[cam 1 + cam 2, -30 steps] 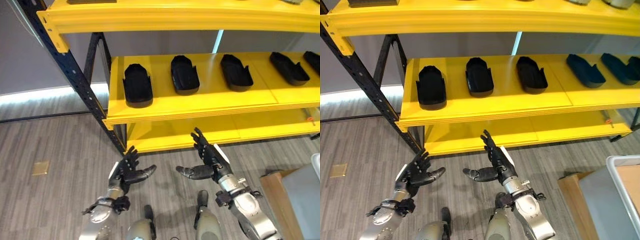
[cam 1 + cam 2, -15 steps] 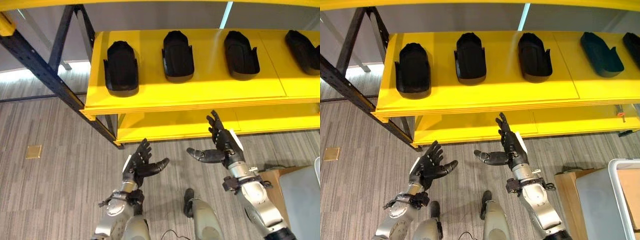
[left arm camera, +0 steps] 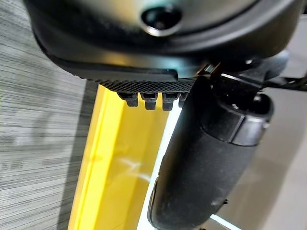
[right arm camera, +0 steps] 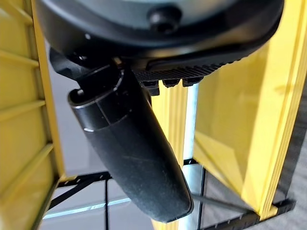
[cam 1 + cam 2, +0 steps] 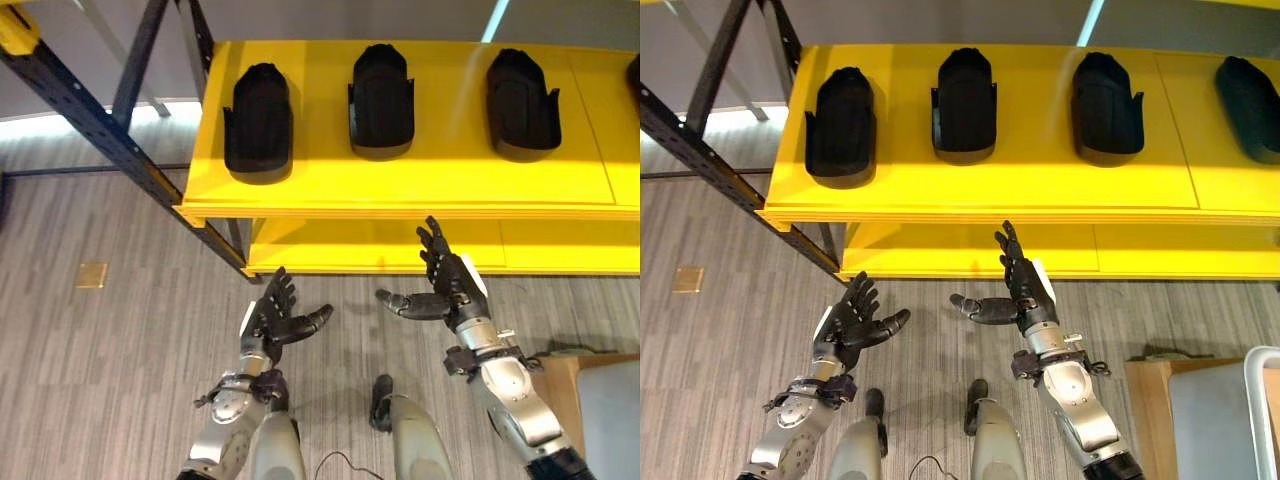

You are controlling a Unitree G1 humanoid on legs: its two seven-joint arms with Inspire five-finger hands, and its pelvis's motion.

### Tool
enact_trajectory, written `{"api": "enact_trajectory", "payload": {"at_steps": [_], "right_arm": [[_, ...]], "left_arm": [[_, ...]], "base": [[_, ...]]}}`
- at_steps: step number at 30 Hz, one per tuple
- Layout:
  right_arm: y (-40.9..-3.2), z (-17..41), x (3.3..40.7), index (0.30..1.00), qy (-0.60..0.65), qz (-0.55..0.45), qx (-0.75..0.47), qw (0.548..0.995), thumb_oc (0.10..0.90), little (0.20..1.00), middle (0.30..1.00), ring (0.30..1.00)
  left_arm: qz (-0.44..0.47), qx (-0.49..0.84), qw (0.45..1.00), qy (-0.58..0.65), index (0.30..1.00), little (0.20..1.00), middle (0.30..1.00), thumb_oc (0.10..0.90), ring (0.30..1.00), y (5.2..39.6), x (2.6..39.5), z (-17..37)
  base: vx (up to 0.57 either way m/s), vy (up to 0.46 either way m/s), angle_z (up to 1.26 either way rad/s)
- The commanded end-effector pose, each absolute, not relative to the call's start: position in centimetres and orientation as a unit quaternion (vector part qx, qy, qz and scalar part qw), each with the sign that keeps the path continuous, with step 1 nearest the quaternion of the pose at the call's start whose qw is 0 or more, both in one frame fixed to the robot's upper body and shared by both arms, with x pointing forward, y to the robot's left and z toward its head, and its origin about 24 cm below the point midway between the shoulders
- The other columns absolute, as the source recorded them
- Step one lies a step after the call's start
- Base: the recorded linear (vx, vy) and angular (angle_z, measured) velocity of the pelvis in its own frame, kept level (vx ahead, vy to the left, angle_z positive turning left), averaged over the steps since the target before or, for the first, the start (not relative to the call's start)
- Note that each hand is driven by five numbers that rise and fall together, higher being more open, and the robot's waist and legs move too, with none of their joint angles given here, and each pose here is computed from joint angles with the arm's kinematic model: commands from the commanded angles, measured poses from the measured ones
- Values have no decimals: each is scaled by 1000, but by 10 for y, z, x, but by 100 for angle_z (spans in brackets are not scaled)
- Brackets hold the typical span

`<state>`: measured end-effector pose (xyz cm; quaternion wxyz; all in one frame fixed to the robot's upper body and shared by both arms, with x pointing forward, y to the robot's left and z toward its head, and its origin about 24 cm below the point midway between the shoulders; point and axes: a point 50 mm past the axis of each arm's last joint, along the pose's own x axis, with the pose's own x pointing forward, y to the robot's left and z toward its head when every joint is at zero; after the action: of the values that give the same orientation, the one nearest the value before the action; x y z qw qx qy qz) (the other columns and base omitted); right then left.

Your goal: Move parts from the plastic box to the shelf.

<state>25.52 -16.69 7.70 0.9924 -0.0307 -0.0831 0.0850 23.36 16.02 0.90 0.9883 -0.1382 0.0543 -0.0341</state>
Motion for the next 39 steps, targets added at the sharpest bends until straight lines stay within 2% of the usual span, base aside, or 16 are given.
{"api": "enact_trajectory", "payload": {"at_steps": [1,4,5,15,20,25,30,39], "right_arm": [[-158,131,259,1000,-235,104,-24,966,900,1000,1000,1000],[-159,128,259,1000,-230,98,-17,968,900,1000,1000,1000],[-155,128,259,1000,-230,107,1,967,900,1000,1000,1000],[-141,131,263,1000,-230,136,20,963,900,1000,1000,1000],[-144,137,264,1000,-246,139,15,959,900,1000,1000,1000],[-148,136,265,1000,-245,136,16,960,900,1000,1000,1000],[-147,138,264,1000,-247,144,17,958,900,1000,1000,1000],[-147,137,262,1000,-246,155,18,957,900,1000,1000,1000]], "left_arm": [[-68,-124,988,-67,1000,1000,1000,900,1000,157,243,53],[-46,-84,993,-74,1000,1000,1000,900,1000,168,244,53],[-49,-6,993,-109,1000,1000,1000,900,1000,168,254,65],[-13,190,962,-193,1000,1000,1000,900,1000,169,282,94],[38,371,886,-275,1000,1000,1000,900,1000,178,294,119],[105,447,834,-306,1000,1000,1000,900,1000,192,305,136],[132,511,788,-318,1000,1000,1000,900,1000,198,316,147],[161,548,765,-296,1000,1000,1000,900,1000,207,330,147]], "base": [[118,181,32],[107,264,-20],[30,334,-88],[25,116,-14],[6,23,-5],[5,2,-8],[2,5,-2],[0,0,0]]}}
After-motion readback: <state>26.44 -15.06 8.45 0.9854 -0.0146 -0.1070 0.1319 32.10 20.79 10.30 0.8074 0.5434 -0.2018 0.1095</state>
